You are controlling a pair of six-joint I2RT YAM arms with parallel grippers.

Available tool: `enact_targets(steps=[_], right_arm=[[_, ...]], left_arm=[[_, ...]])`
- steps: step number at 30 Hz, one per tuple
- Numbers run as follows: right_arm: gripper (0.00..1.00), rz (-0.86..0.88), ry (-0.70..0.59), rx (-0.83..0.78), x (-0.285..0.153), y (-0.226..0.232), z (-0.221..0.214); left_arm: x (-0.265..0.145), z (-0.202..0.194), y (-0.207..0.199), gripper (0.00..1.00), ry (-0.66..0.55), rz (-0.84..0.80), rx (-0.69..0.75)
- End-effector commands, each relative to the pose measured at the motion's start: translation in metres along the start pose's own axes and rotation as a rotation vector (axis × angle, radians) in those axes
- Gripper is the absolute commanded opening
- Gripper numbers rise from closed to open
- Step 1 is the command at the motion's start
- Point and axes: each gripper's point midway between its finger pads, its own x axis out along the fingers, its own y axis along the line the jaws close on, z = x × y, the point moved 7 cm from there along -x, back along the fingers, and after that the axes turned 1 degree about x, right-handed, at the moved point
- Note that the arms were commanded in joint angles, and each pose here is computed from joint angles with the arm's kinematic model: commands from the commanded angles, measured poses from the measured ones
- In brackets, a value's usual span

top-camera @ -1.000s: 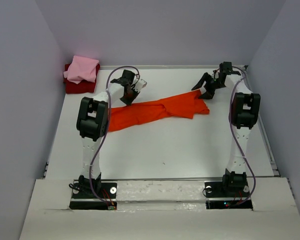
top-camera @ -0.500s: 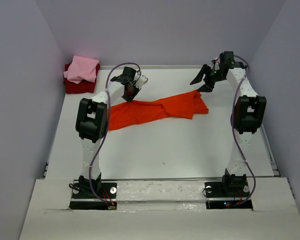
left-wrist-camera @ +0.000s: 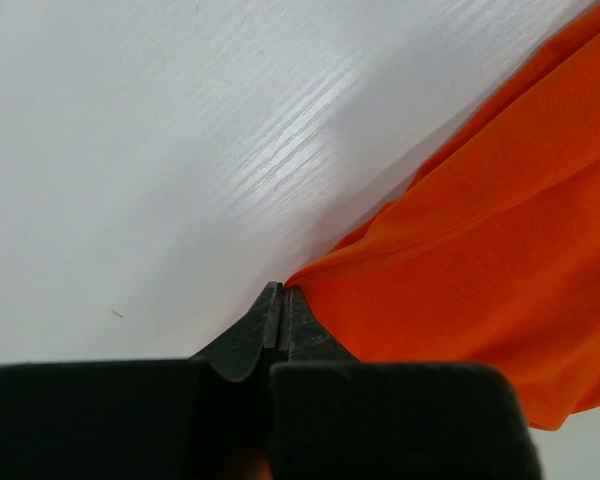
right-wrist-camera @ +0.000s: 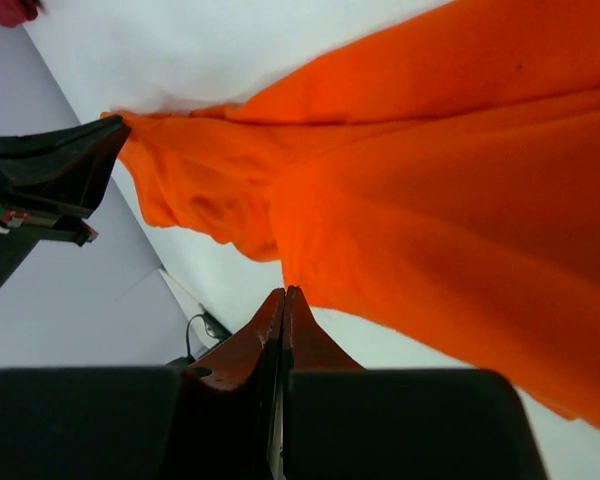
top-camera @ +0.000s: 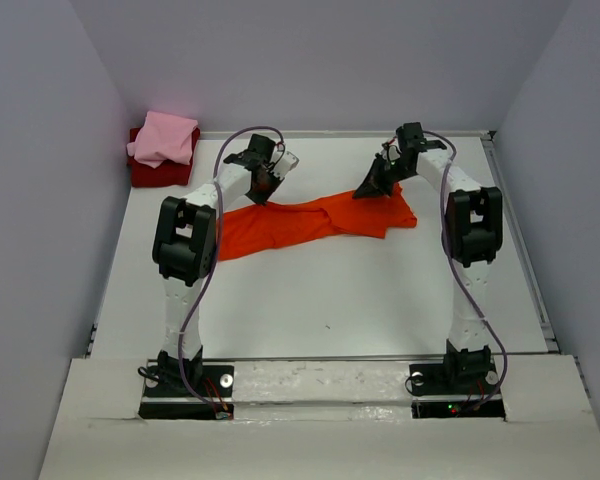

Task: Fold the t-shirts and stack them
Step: Fold the other side of the tshirt into a rectangle

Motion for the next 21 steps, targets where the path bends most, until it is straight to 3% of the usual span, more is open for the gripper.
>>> enact_targets(steps=[1,19,20,21], right_arm=[[0.00,0.027,-0.024,-0.016,0.015,-0.005,0.013],[0.00,-0.009,0.006,-0.007,0.032,-0.032,0.003],[0.00,-0.009,0.007,-0.008,0.032,-0.033,0.002],[0.00,-0.012,0.008,-0.006,0.032,-0.034,0.002]], left_arm=[[-0.030,0.016,0.007,0.04,-0.058,0.038,0.016],[-0.008,0.009,0.011,0.05,0.005,0.078,0.022],[-0.006,0.009,0.012,0.08,0.007,0.080,0.016],[-0.005,0.009,0.013,0.68,0.008,0.099,0.005]])
